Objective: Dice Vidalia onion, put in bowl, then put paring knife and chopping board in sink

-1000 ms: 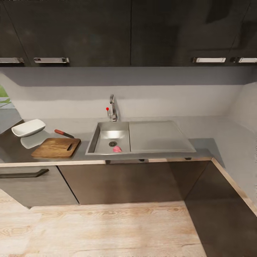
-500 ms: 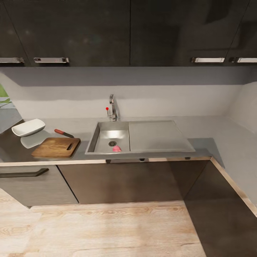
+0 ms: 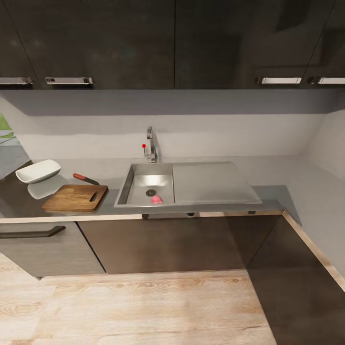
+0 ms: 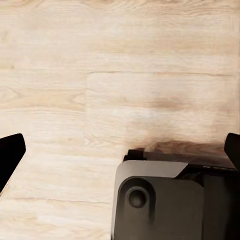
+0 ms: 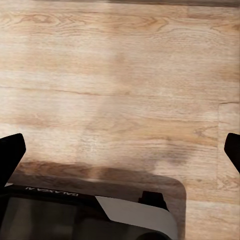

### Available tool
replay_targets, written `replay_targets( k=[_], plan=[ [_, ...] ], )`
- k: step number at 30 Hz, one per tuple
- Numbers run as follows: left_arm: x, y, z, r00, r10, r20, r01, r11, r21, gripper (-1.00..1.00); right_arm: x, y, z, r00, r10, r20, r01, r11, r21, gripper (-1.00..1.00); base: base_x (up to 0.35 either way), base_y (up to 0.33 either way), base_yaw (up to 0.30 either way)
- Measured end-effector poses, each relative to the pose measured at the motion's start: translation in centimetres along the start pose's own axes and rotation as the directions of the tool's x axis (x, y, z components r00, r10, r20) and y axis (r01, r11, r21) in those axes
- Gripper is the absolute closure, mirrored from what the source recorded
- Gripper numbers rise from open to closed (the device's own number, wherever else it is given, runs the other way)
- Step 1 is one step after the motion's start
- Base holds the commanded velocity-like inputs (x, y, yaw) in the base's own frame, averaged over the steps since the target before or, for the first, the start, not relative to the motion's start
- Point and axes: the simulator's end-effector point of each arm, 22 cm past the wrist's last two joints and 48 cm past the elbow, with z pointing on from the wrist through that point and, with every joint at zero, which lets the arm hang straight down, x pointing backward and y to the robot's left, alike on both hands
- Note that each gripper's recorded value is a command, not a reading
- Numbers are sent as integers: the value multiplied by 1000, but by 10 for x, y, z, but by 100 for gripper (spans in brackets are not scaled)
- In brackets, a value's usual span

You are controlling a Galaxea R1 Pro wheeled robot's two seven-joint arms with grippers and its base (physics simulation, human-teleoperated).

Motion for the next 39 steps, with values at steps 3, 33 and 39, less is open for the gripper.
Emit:
replay_targets(
  k=[3,33,39],
  plan=[
    [-35,-14,-1,999,11,37,-12,1000,26,-100,0,0,0,1000,0,0,0,1000,0,-100,0,0,0],
    [-409,-94,-111,926,20,376,-79,987,142,-100,0,-2,0,1000,0,0,0,1000,3,-100,0,0,0],
    [-469,-96,-146,895,13,445,-85,986,143,-100,0,-2,0,1000,-1,0,1,1000,3,-100,0,0,0]
  ],
)
